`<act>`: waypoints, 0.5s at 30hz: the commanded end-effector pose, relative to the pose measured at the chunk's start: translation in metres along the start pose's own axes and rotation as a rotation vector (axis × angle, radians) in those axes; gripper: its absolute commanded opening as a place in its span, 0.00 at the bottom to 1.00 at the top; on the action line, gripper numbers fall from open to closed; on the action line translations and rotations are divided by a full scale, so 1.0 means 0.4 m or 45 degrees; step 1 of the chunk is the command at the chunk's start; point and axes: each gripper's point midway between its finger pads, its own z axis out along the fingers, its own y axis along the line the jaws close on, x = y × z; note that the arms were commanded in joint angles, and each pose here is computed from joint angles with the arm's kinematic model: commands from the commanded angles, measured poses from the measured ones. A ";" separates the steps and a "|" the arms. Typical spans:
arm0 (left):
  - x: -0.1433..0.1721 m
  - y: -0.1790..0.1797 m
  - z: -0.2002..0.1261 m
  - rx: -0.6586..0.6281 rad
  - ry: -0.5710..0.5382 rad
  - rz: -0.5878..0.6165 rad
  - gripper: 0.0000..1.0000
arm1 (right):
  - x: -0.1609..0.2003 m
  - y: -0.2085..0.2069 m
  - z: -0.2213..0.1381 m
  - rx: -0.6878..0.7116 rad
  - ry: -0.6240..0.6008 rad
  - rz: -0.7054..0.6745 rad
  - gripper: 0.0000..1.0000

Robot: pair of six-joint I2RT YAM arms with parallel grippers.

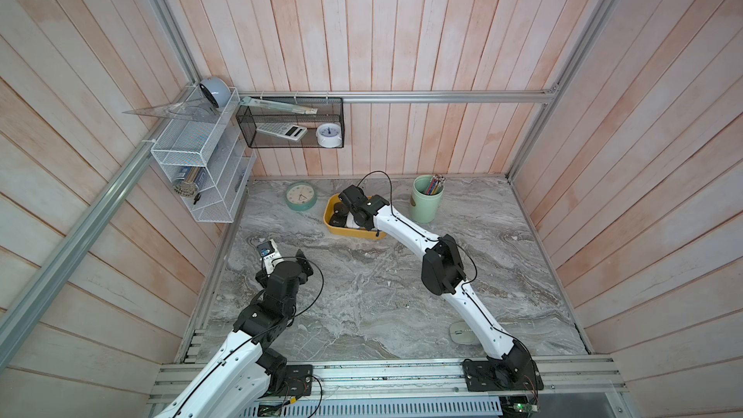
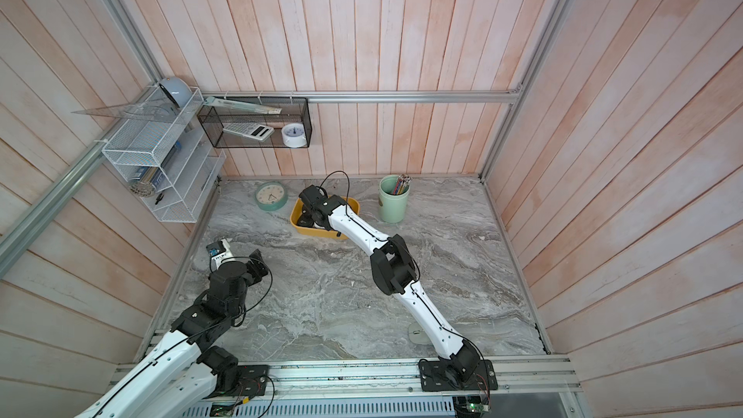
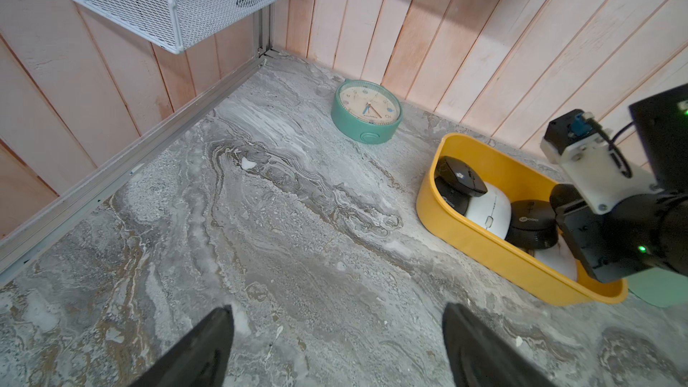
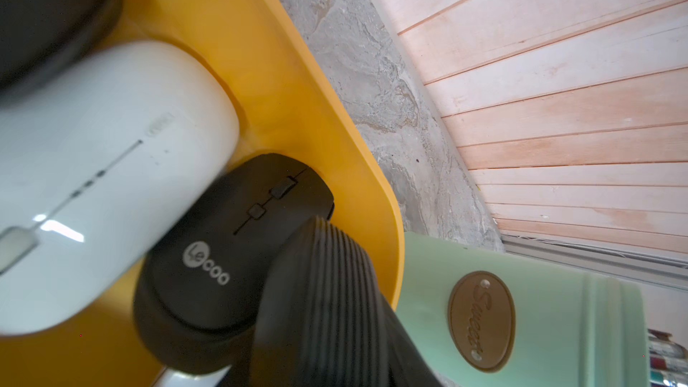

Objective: Put the mouse in the storage box
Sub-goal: Place the mouse in the storage box.

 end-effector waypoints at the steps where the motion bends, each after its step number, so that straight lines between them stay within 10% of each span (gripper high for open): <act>1: 0.001 0.005 0.004 -0.017 -0.004 -0.001 0.93 | 0.006 0.012 0.026 0.029 0.013 -0.030 0.38; 7: 0.004 0.007 0.007 -0.025 -0.002 0.004 0.93 | 0.006 0.048 0.016 -0.024 0.010 -0.023 0.66; 15: 0.005 0.007 0.009 -0.026 -0.001 0.008 0.93 | -0.041 0.010 -0.084 -0.168 -0.067 0.167 0.74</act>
